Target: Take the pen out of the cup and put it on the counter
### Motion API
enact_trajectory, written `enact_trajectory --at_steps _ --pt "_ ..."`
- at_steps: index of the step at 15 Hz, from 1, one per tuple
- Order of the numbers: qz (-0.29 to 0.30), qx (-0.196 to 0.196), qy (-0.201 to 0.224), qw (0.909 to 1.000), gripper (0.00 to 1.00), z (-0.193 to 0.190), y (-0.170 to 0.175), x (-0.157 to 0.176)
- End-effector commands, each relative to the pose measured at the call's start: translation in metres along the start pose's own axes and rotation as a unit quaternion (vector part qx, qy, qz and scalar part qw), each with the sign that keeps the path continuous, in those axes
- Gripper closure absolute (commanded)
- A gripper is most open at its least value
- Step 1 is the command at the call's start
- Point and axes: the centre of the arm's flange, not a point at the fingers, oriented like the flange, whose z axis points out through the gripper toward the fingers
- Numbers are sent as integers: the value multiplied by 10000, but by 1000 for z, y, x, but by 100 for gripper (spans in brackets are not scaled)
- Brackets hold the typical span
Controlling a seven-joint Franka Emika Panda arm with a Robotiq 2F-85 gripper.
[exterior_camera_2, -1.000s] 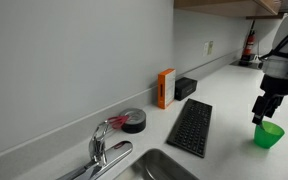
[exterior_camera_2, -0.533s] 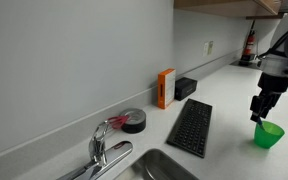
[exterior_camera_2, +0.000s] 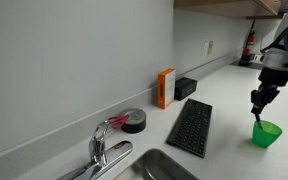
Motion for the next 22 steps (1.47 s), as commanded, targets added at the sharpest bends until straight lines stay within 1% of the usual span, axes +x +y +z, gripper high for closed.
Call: enact_trajectory --at_steps 1,4,6,10,13,14,16,19,22 --pt "97 5 45 9999 96 -11 10 -1" --pt "29 -108 76 9999 96 -28 18 -20" --pt "-106 -113 289 9995 96 -48 19 -34" --pt "-431 -33 880 9952 96 -97 3 -68" --pt "-721 135 1141 9908 96 -127 -17 -96" --pt "-856 195 1132 9897 96 -133 -26 -105" --pt "-1169 280 1008 9876 96 -134 -54 -124" --pt "-1694 391 703 9823 96 -120 -101 -142" --pt "-2099 520 408 9755 96 -98 -141 -149"
